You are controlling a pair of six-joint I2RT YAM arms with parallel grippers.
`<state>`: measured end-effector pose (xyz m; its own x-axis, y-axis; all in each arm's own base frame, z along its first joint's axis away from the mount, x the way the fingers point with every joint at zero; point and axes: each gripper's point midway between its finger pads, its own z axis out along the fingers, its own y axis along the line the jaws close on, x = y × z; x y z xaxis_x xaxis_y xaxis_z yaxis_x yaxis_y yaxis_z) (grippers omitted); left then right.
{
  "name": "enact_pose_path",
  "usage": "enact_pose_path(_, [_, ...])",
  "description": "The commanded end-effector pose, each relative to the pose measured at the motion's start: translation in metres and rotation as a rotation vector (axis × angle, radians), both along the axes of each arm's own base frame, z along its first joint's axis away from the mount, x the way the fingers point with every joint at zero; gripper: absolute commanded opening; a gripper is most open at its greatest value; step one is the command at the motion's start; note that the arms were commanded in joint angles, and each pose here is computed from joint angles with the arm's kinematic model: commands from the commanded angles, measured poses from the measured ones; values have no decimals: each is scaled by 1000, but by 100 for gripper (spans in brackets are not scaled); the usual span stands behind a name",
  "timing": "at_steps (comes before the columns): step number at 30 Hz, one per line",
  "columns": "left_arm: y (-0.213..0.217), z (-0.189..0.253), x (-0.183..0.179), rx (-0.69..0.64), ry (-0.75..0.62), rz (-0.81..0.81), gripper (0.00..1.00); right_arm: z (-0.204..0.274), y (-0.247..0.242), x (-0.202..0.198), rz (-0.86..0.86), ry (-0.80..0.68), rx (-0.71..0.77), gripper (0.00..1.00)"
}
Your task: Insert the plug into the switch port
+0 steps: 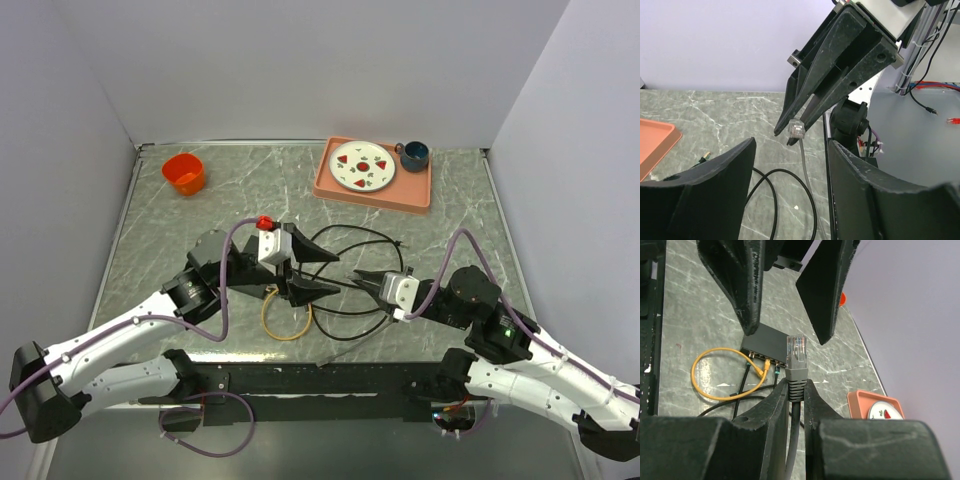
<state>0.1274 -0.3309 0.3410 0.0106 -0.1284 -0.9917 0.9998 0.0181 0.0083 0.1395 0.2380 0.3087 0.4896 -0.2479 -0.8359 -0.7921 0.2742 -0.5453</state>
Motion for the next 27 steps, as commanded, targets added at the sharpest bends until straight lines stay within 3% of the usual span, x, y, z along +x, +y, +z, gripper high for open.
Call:
enact_pose_path(1, [-3,30,-3,-70,-53,-30,63,14,4,2,-3,-23,47,0])
enact_pose_path(15, [-13,34,-7,-68,-52,-76,47,14,4,3,-11,-19,55,0])
enact_pose_path(22, [-20,24,-7,-34,-35,-99,12,17,3,5,-22,-29,61,0])
enact_pose_path(23, [-20,25,-6,-37,-37,-94,1,16,3,5,-23,-27,61,0])
enact_pose_path(27, [-17,29,-6,-52,-56,-73,1,15,4,2,-5,-20,49,0])
